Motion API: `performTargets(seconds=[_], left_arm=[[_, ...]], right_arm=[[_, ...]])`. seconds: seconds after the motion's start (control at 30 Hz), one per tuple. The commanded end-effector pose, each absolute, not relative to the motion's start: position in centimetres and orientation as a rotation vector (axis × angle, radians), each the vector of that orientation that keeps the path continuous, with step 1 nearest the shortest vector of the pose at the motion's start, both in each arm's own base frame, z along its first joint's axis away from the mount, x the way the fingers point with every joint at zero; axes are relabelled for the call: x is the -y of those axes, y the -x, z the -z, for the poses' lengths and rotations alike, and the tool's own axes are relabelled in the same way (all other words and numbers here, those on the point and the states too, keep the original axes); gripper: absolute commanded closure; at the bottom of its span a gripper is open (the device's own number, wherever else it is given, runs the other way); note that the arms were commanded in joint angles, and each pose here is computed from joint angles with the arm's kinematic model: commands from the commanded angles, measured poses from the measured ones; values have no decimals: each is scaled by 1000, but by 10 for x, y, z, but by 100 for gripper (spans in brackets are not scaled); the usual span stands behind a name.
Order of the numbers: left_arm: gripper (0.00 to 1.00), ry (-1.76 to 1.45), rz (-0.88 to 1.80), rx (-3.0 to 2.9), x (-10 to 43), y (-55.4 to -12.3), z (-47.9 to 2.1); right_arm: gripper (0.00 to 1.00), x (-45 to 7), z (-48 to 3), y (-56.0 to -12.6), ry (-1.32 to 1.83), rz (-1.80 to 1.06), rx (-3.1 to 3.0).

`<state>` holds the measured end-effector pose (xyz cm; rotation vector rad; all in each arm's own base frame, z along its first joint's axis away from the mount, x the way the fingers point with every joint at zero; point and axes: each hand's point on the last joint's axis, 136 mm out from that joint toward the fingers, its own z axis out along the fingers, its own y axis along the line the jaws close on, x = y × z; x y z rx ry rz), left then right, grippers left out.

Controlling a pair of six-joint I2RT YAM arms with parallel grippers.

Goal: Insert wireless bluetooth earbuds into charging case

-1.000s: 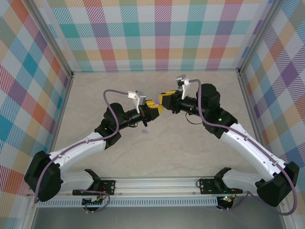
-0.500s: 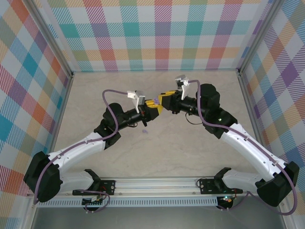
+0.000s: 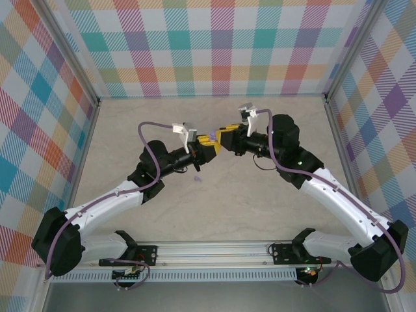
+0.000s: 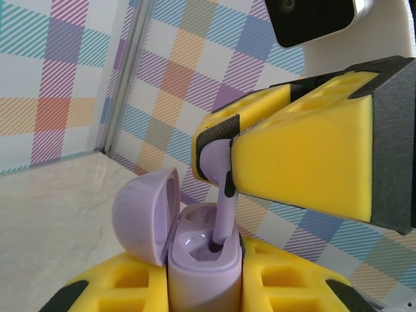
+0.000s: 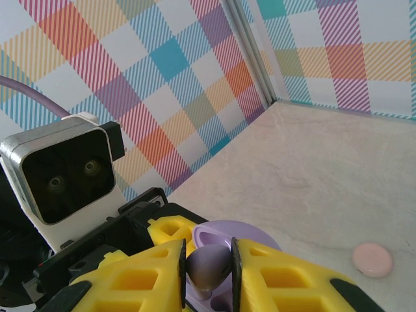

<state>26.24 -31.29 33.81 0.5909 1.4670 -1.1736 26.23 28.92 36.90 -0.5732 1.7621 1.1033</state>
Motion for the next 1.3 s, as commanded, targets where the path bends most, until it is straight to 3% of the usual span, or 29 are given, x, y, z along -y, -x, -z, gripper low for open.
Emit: performTargets(seconds=[0.0, 0.43, 0.97, 1.27], left_arm=[[96, -578, 1191, -1366, 310, -253, -374], [96, -612, 1205, -1363, 313, -249, -372], [96, -647, 1182, -1399, 315, -248, -363], [96, -680, 1090, -1451, 309, -249, -351]], right_arm=[[76, -292, -381, -259, 613, -1103, -1726], [72, -297, -376, -256, 655, -1115, -1756], [46, -288, -388, -254, 648, -1059, -1756], [45, -271, -386, -251, 653, -939, -1836]])
